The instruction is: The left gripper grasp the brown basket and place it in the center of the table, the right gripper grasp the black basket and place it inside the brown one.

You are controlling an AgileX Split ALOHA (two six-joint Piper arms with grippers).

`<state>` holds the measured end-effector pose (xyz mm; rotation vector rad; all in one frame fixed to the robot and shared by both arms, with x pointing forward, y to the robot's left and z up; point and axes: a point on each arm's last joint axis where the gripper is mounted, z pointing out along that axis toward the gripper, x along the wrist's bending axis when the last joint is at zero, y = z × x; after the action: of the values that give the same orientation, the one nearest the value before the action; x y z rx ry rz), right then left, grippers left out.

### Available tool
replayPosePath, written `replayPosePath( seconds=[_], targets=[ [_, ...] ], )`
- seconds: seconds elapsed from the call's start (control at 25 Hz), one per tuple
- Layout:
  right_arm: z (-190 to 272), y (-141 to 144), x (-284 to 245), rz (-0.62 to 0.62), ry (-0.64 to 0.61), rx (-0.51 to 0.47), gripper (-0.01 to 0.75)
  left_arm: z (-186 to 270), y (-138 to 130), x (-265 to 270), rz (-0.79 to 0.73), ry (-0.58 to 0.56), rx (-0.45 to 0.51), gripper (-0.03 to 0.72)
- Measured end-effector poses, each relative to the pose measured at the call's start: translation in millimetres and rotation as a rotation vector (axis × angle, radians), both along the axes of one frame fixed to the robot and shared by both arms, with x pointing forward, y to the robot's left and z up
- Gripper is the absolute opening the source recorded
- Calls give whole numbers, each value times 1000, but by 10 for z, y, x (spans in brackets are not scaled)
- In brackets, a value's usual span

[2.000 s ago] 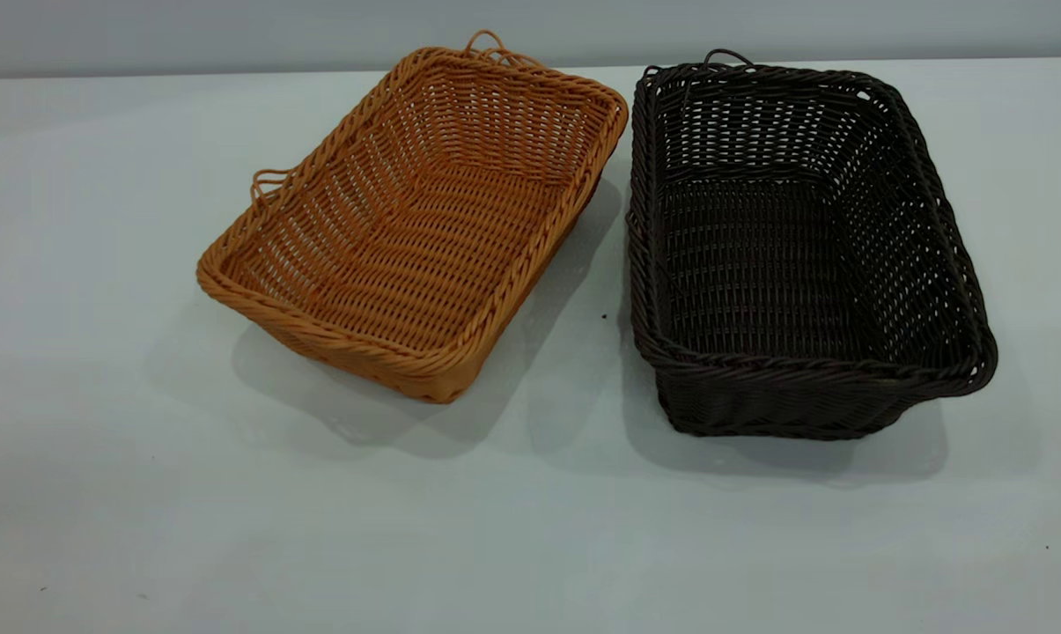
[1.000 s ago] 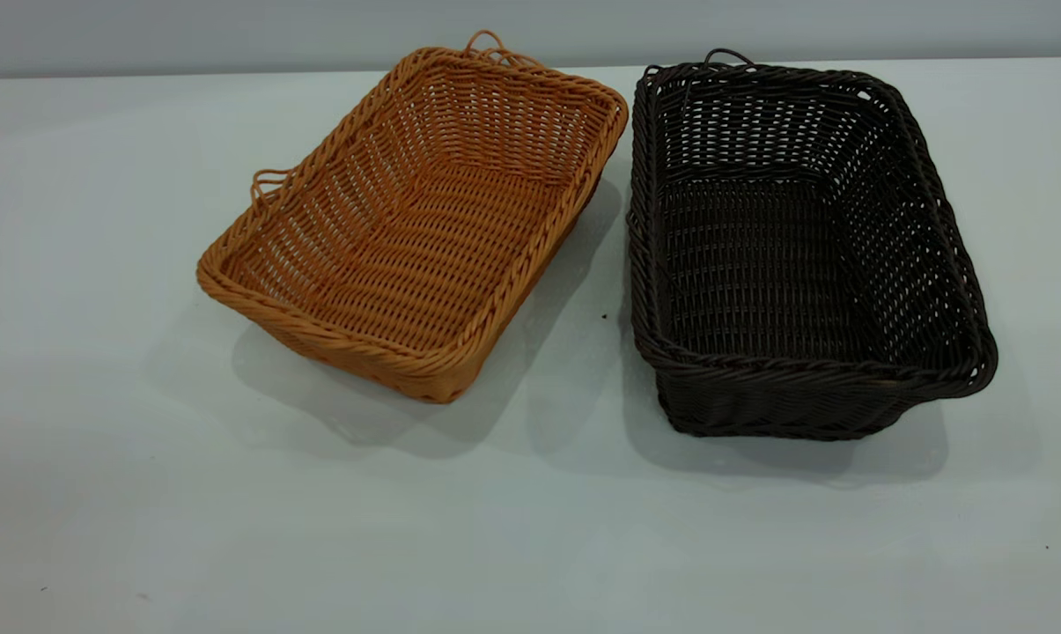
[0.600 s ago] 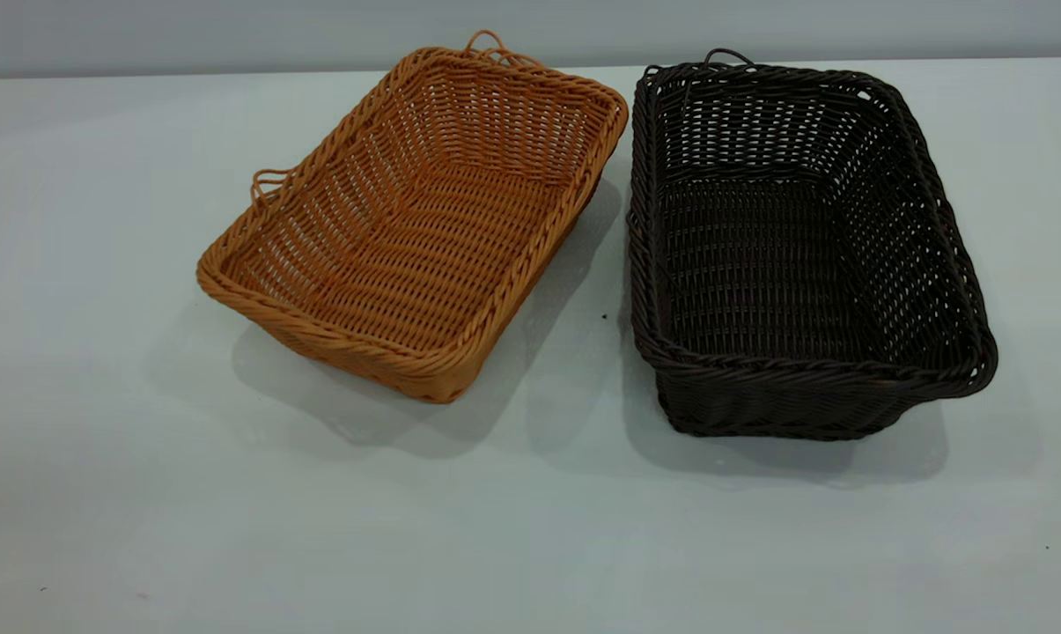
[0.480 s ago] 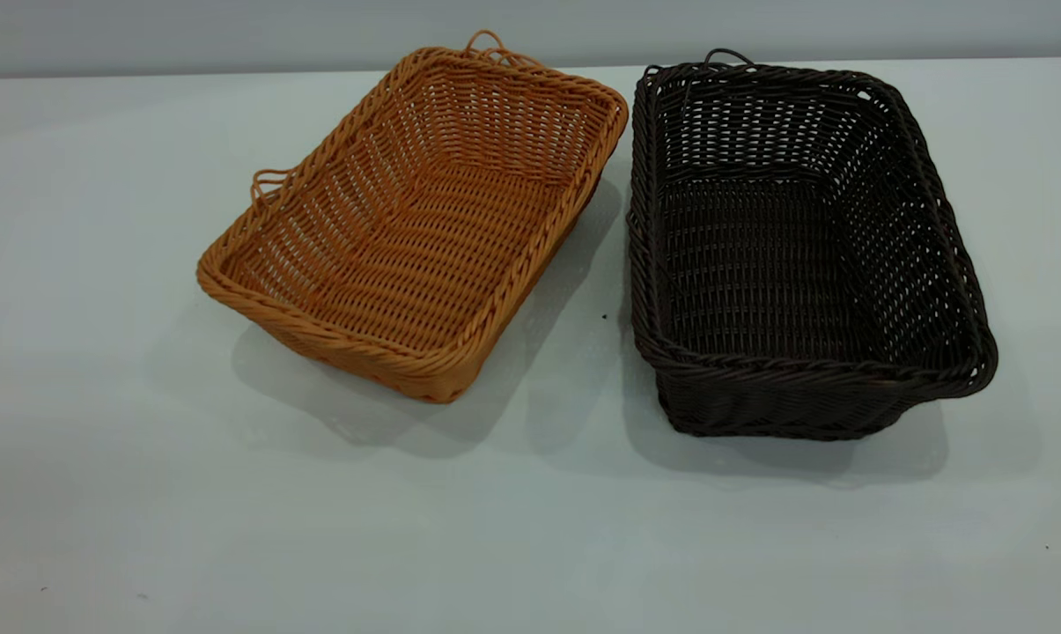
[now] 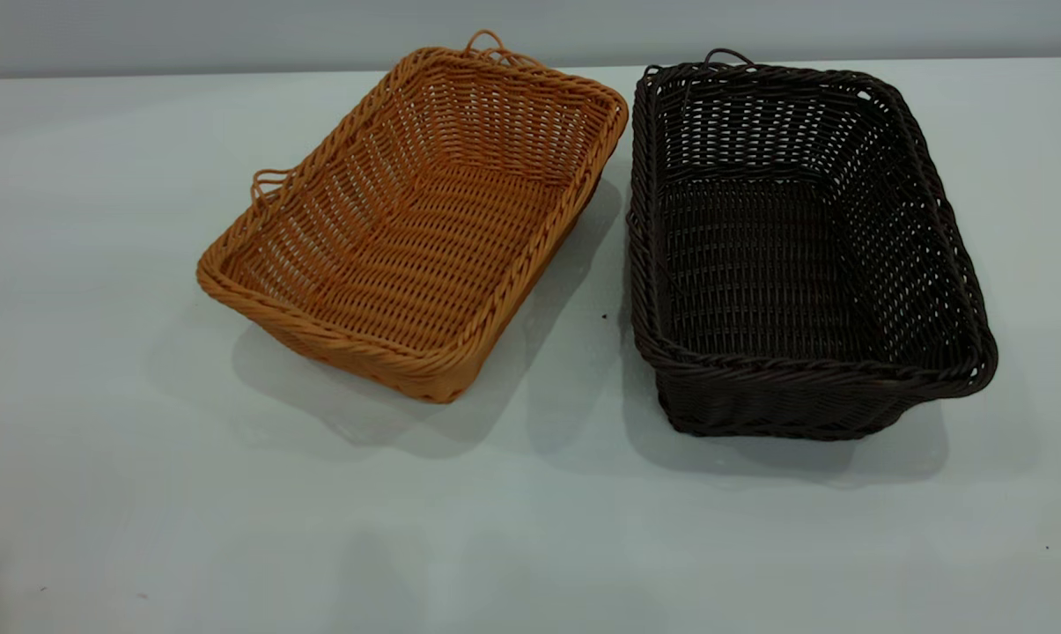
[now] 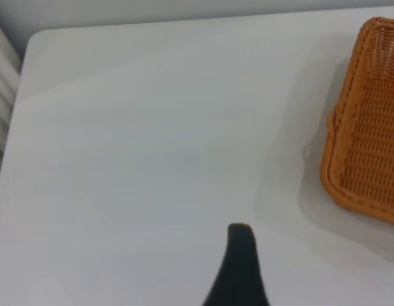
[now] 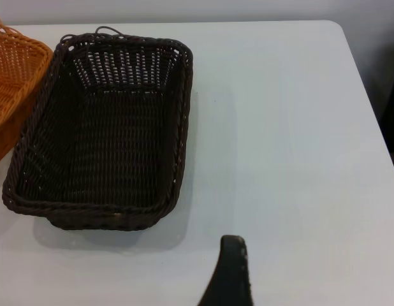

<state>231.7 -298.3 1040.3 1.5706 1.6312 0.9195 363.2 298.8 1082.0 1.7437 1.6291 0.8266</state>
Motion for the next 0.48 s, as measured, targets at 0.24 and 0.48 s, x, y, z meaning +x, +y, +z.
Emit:
replayPosePath(
  seconds=[0.24,0.48],
  targets=[
    [0,0,0,0,0,0,584,-237,-129,991,-91,171,-55,563],
    [0,-5,1,-8,-1,2,584,-609,-444,1871,-228,236,-50,563]
  ],
)
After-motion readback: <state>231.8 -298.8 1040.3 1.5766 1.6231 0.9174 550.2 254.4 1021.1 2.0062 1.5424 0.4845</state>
